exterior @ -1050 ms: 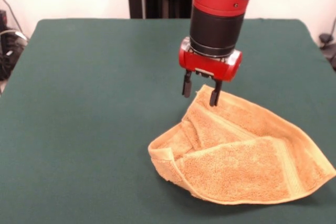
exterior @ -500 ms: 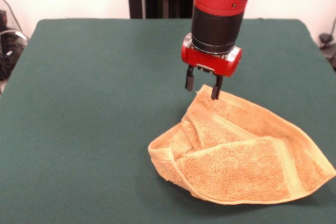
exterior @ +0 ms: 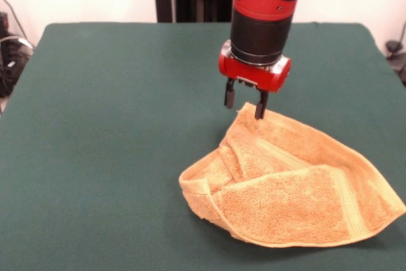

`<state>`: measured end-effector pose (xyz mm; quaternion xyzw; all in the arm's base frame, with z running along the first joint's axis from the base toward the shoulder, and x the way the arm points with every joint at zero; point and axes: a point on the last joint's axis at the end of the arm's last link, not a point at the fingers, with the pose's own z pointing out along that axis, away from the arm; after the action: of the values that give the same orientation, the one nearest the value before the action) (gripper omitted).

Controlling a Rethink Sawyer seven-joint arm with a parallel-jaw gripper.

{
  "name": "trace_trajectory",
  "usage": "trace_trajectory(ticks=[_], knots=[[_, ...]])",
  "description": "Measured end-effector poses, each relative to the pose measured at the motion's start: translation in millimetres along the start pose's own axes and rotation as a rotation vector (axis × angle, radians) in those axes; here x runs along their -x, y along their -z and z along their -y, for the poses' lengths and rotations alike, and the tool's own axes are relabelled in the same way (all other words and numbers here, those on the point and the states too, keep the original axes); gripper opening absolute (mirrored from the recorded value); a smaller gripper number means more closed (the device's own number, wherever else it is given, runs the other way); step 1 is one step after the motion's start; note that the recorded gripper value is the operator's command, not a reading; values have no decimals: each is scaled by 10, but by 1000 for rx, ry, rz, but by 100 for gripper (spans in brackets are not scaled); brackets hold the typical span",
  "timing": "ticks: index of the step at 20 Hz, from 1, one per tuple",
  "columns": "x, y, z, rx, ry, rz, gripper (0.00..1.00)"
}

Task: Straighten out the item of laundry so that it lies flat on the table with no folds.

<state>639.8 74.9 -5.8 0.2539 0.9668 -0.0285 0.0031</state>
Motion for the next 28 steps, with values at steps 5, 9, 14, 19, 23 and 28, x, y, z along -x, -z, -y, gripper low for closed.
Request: trace_trajectory(ticks=[5,9,14,19,23,28], knots=[[14,-1,-31,8,-12,9,100],[3,-2,-73,13,-19,11,100],[-51,14,-190,22,-24,10,100],[-84,24,-265,29,-27,9,100],[-84,18,-298,33,-29,21,100],[-58,12,-301,36,-32,39,100]])
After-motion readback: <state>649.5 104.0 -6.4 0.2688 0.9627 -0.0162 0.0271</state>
